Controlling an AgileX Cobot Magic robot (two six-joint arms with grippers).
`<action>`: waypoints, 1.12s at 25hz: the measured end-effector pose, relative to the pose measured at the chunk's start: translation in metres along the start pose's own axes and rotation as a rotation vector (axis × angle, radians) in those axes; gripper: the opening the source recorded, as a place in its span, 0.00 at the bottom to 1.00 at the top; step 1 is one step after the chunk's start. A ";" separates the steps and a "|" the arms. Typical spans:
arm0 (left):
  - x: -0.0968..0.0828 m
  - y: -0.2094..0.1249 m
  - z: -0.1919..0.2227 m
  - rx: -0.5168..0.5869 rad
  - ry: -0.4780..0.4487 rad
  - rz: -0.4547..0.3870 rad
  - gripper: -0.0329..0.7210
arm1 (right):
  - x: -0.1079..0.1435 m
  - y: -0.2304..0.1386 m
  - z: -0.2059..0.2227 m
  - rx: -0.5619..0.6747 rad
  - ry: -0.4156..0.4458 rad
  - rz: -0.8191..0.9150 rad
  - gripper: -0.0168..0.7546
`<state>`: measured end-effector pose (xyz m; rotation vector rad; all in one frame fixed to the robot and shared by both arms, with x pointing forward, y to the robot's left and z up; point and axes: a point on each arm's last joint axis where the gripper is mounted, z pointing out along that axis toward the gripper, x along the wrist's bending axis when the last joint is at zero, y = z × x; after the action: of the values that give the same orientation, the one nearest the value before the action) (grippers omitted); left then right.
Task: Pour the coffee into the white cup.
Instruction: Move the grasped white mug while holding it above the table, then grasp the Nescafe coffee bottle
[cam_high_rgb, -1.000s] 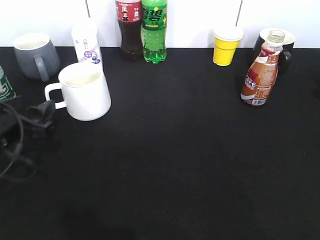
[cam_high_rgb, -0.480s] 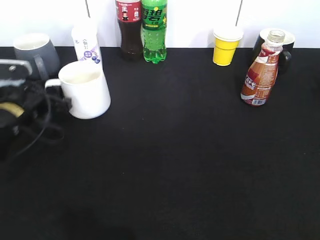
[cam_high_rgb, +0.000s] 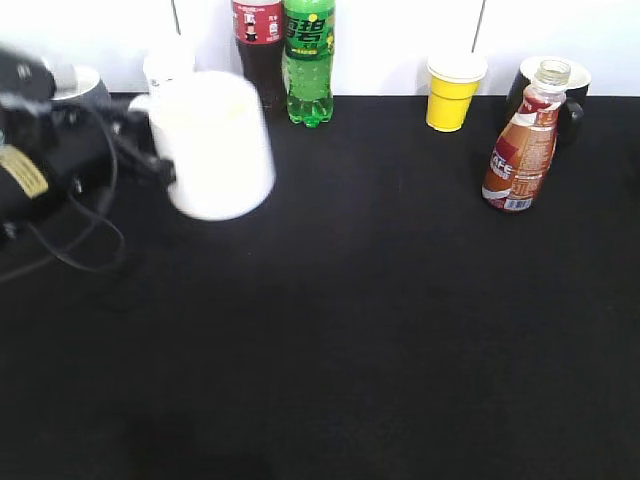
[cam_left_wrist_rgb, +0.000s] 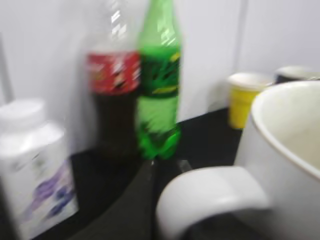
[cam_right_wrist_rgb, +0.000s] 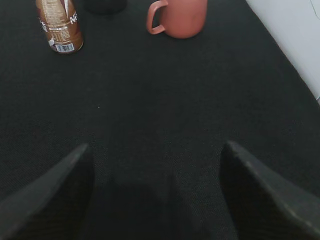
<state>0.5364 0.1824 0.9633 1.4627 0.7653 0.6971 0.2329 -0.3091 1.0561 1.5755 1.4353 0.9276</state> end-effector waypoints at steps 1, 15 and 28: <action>-0.004 0.006 0.003 -0.013 -0.051 0.017 0.13 | 0.000 0.000 0.000 0.000 0.000 0.000 0.79; -0.036 0.013 0.018 0.033 -0.251 0.097 0.13 | 0.014 0.055 0.023 -0.271 0.093 -0.037 0.79; -0.036 0.013 0.018 0.030 -0.244 0.091 0.13 | 0.039 0.013 0.218 -0.300 0.155 -0.039 0.79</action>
<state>0.5302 0.1432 0.9765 1.5839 0.5262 0.5641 0.4395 -0.2880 0.9773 1.2731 1.3528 1.2022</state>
